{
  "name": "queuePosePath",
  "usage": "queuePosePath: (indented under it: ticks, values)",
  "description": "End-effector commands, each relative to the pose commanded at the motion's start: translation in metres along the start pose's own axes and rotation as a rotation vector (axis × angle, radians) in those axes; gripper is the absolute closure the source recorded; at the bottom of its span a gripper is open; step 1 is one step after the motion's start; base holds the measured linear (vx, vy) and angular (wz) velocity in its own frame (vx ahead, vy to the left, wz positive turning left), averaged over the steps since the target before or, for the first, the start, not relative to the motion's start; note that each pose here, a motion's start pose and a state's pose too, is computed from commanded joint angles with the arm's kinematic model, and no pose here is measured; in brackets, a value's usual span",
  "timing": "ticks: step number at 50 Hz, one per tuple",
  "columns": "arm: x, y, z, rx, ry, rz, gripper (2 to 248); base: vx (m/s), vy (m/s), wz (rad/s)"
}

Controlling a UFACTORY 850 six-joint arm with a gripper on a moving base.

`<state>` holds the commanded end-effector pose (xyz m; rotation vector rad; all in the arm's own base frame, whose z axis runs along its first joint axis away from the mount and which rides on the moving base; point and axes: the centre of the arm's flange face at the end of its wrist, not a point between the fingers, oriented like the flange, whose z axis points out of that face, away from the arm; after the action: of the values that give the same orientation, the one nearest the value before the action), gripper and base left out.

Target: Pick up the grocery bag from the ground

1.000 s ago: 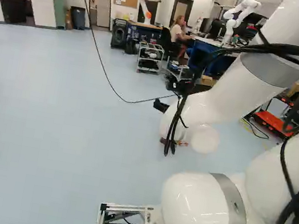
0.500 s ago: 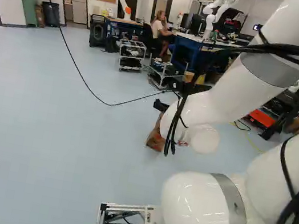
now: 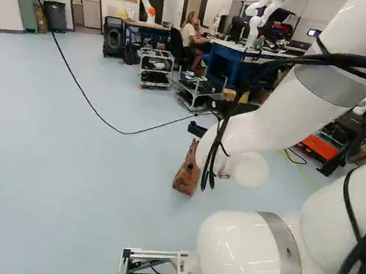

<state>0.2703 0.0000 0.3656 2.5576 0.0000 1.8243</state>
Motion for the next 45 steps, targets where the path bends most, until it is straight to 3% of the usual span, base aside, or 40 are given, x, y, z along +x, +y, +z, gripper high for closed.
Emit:
queuePosePath:
  ticks: [41,45]
  values:
    - [0.000,0.000,0.000,0.000,0.000,0.000,3,0.256,-0.037,0.000]
    - [0.008,0.001,0.015,-0.005,-0.008,0.002,3,0.143,-0.024,-0.006]
